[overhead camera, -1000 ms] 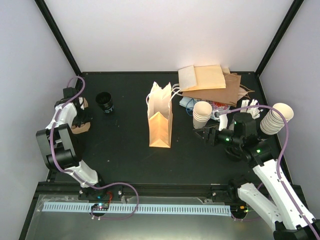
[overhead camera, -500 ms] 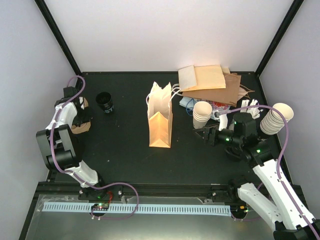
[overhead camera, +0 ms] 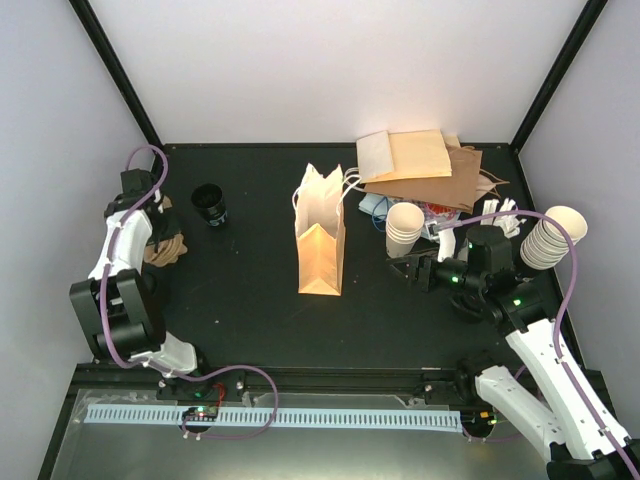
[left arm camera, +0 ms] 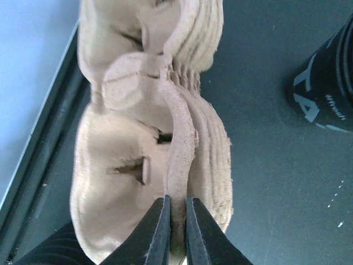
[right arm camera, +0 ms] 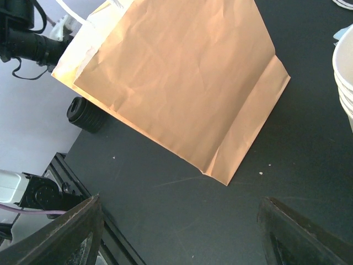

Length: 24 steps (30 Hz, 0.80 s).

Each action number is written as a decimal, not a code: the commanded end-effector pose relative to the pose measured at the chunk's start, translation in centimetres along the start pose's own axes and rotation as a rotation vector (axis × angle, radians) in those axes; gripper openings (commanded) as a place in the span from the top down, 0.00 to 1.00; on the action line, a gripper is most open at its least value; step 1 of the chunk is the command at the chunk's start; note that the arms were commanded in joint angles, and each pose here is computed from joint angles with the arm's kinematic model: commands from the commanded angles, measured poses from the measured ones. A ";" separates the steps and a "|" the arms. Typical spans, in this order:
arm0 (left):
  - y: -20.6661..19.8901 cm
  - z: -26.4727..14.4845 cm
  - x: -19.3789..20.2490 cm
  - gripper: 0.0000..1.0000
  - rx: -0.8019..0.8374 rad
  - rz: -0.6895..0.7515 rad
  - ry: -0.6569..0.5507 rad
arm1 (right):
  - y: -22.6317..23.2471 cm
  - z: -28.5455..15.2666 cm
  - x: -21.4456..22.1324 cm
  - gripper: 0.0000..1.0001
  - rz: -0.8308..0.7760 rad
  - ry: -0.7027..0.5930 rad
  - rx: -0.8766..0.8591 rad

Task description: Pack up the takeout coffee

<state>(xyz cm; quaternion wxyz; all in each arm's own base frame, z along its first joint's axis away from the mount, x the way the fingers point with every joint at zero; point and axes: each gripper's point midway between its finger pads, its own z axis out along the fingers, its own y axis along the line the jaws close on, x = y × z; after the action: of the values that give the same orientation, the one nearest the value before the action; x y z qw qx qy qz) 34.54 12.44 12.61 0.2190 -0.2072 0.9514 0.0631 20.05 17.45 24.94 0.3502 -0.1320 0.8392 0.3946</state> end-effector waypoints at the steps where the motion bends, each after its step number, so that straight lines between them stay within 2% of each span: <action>1: 0.4 -2.4 -1.6 0.89 -0.034 -0.003 -0.110 | 0.3 -0.2 0.1 0.21 -0.019 -0.001 -0.009; 4: 0.3 -2.4 -1.4 0.89 -0.035 0.006 -0.115 | 0.3 -0.2 0.0 0.21 -0.018 -0.002 -0.009; 10: 0.1 -1.1 -0.8 0.91 -0.072 0.035 -0.033 | 0.4 -0.3 -0.1 0.21 -0.014 -0.006 -0.009; 17: 0.3 -5.2 -2.4 0.92 -0.091 0.021 -0.213 | 0.4 -0.4 -0.2 0.21 -0.019 -0.006 0.000; 24: 0.9 -9.0 -3.4 0.97 -0.156 0.040 -0.281 | 0.6 -0.8 -0.7 0.21 -0.032 -0.018 0.008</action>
<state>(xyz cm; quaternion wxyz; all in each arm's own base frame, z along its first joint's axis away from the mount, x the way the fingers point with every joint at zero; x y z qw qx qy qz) 33.38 11.82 19.11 0.3103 -0.1923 0.9218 0.1308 19.89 17.32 24.72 0.3450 -0.1315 0.8434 0.3904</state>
